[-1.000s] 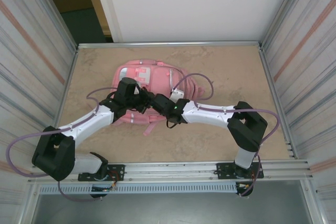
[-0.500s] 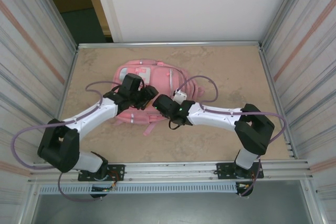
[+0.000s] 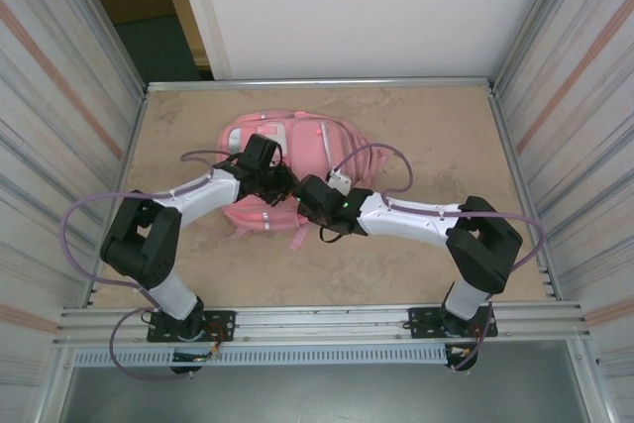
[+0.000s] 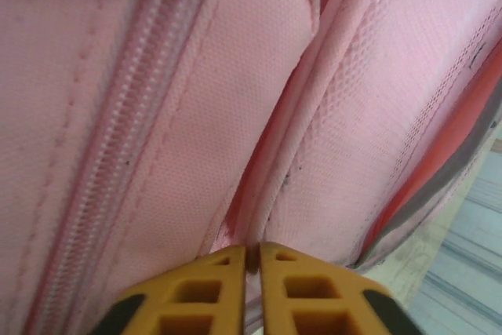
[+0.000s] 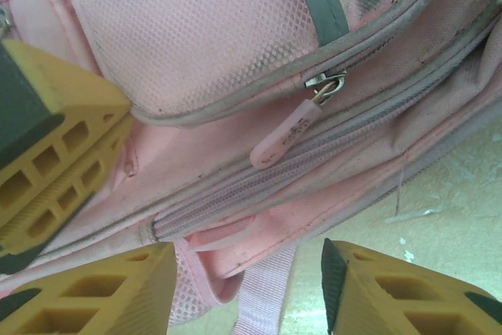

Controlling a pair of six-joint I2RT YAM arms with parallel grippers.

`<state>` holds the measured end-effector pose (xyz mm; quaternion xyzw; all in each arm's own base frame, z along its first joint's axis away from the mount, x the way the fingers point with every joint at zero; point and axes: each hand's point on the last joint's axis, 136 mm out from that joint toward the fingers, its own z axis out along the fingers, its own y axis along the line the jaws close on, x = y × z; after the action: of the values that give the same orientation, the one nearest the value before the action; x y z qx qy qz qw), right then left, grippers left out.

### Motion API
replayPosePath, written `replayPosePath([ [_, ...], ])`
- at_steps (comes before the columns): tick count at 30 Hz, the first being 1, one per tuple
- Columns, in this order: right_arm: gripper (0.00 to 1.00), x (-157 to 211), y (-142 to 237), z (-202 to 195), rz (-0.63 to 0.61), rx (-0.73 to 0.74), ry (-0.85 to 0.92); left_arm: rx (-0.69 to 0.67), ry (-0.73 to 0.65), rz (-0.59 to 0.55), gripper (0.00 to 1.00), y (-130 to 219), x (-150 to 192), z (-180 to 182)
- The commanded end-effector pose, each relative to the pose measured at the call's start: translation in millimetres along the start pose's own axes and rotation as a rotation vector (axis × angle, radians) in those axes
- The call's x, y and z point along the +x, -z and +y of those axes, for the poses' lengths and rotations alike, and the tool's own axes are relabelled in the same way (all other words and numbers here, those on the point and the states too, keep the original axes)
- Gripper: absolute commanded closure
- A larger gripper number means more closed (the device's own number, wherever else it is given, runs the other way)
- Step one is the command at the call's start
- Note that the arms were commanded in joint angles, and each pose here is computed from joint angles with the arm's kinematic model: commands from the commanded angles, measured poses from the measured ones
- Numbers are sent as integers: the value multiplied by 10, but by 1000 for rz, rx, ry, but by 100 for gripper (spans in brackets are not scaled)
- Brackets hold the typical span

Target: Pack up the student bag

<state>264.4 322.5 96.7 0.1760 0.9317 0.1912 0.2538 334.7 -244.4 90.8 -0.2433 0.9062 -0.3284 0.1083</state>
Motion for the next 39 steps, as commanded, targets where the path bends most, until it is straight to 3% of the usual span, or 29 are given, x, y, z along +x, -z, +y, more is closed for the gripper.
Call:
replayPosePath([
  [1,47,-134,25,22,-48,40,40,66,-61,-41,100,243,-26,-192],
  [11,47,-343,-188,-98,-35,122,142,127,-51,0,100,262,70,-240],
  [12,48,-333,-212,-102,-35,133,153,115,-40,-1,96,254,69,-212],
  [14,48,-330,-263,-111,-40,158,170,102,-34,-22,66,243,40,-166],
  [21,50,-369,-472,-87,-63,203,203,75,-59,-23,58,175,-9,-164],
  [24,56,-433,-494,-137,-119,250,235,65,-54,-25,59,148,-20,-132],
  [33,92,-445,-392,-253,-108,254,266,58,-16,-13,58,118,9,-63],
  [39,100,-500,-114,-34,-89,123,390,57,-13,-6,56,57,65,-86],
])
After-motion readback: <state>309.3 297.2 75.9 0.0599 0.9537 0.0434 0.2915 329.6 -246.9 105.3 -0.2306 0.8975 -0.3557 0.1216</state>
